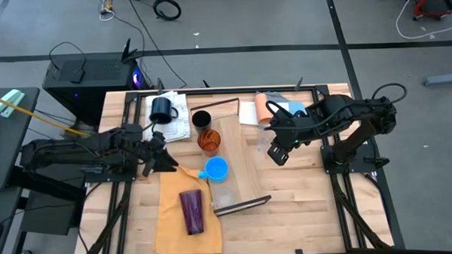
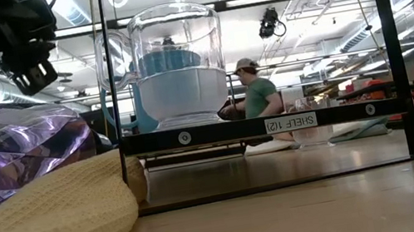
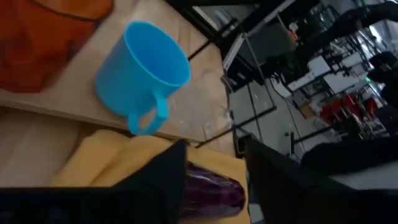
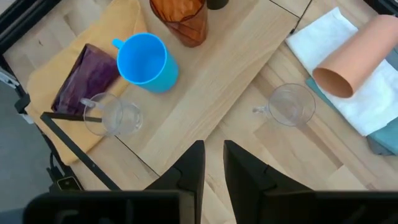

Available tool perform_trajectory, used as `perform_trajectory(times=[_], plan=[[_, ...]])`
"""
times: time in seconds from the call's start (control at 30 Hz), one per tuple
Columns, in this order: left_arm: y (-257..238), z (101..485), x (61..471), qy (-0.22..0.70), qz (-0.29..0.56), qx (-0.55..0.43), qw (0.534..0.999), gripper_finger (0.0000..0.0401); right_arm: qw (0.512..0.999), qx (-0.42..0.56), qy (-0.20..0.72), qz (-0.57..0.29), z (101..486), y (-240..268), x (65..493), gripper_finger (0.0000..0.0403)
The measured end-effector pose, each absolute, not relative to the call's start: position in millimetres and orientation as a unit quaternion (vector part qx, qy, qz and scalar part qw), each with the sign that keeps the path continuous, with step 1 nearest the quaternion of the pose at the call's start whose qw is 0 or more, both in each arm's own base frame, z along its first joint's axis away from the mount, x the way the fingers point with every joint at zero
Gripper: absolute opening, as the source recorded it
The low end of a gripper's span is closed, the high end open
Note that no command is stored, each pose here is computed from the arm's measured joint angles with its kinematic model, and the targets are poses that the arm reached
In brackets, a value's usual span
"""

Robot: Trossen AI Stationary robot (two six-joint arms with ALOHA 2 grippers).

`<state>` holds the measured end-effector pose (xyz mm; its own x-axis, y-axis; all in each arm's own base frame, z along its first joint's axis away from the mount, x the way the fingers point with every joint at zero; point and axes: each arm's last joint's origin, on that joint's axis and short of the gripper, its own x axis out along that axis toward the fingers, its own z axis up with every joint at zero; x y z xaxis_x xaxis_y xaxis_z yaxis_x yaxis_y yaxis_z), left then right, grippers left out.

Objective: Stack small to large cups/mugs on shelf
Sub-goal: Put the violet cup on the shelf

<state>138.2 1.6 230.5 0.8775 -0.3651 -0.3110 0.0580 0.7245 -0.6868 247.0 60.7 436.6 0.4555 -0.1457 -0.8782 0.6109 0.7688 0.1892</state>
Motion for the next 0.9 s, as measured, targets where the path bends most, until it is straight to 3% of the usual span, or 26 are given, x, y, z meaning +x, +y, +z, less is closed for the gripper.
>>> perform_trajectory(times=[0.17,0.3,0.6,0.9], plan=[[-5,221,145,0.264,-0.122,-0.356,0.888,0.0267,0.817,0.245,0.469,-0.230,437,61,247,0.0065],[-12,209,157,0.310,-0.131,-0.356,0.872,0.0302,0.818,0.242,0.470,-0.228,437,61,247,0.0065],[-43,193,188,0.346,-0.222,-0.359,0.838,0.0305,0.819,0.239,0.471,-0.226,436,61,247,0.0065],[-60,167,202,0.397,-0.226,-0.332,0.825,0.0306,0.817,0.243,0.471,-0.226,436,61,247,0.0065]])
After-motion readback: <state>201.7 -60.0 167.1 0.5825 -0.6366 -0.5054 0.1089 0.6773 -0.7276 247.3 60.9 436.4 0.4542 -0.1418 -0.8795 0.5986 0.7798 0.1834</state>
